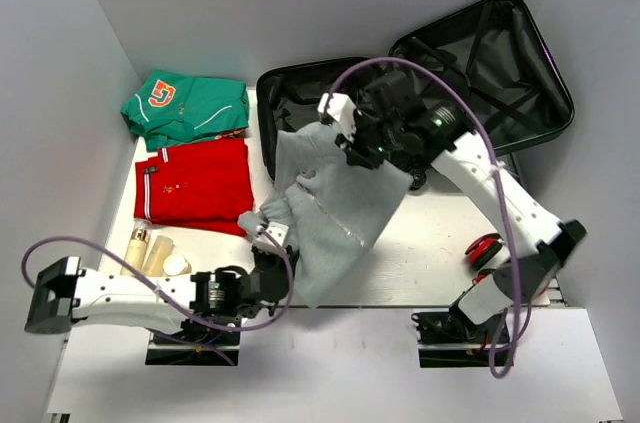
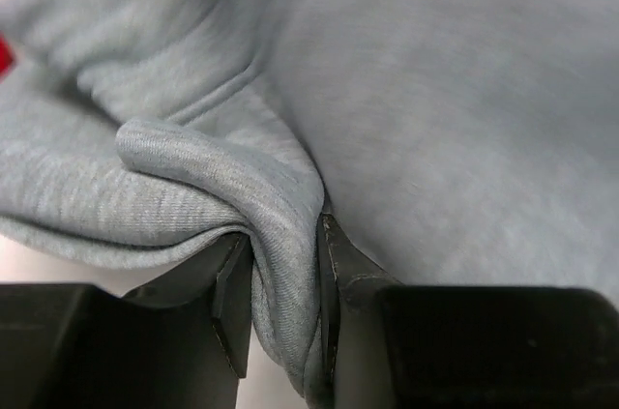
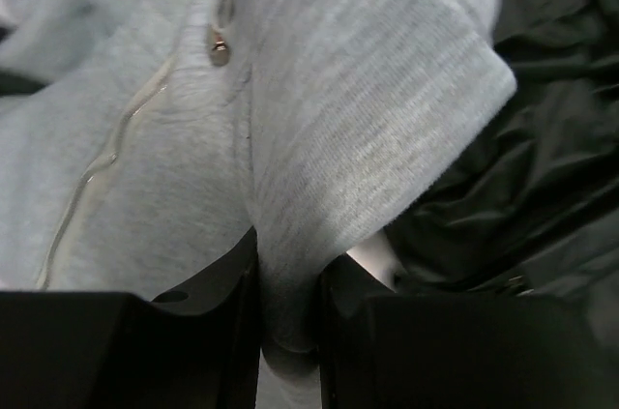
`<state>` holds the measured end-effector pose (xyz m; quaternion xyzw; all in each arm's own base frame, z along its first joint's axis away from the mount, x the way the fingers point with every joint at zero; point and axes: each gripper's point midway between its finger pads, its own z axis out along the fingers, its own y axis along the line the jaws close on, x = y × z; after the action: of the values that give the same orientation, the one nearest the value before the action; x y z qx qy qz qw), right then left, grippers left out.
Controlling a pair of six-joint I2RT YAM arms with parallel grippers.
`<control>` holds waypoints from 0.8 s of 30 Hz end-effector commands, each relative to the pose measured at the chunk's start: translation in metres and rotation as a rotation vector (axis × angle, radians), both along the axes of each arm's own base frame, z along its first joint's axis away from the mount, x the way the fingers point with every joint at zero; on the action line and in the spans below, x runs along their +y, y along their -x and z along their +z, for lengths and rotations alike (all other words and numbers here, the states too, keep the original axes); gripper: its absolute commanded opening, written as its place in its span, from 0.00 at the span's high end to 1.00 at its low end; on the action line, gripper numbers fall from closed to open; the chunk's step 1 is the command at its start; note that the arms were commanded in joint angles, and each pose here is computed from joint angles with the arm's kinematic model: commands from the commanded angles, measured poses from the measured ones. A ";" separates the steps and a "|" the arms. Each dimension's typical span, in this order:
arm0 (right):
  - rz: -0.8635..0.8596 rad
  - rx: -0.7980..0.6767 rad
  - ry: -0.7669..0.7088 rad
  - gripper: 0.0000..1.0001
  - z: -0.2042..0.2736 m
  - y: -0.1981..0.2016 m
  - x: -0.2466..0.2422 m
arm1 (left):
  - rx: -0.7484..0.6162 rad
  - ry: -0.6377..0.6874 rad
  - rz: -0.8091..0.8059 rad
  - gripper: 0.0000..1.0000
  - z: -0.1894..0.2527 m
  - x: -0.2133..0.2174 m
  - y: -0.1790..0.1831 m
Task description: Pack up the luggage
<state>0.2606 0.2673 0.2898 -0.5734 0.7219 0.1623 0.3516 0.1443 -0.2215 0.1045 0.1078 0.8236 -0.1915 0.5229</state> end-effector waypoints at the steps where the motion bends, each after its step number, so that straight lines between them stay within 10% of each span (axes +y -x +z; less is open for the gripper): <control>1: -0.025 -0.342 -0.081 1.00 0.074 -0.060 0.016 | -0.227 -0.041 0.073 1.00 0.063 -0.007 -0.013; 9: -0.236 -0.542 -0.190 1.00 0.131 -0.118 0.021 | -0.509 0.063 0.276 1.00 0.199 0.015 -0.080; 24: -0.775 -0.568 -0.103 1.00 0.043 -0.245 -0.036 | 0.018 0.004 0.188 1.00 0.169 0.019 -0.292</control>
<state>0.4800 0.2452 0.3209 -0.3425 0.7486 -0.0954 0.5596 0.4302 -0.1822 0.2843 -0.0004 0.8101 -0.0822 0.5805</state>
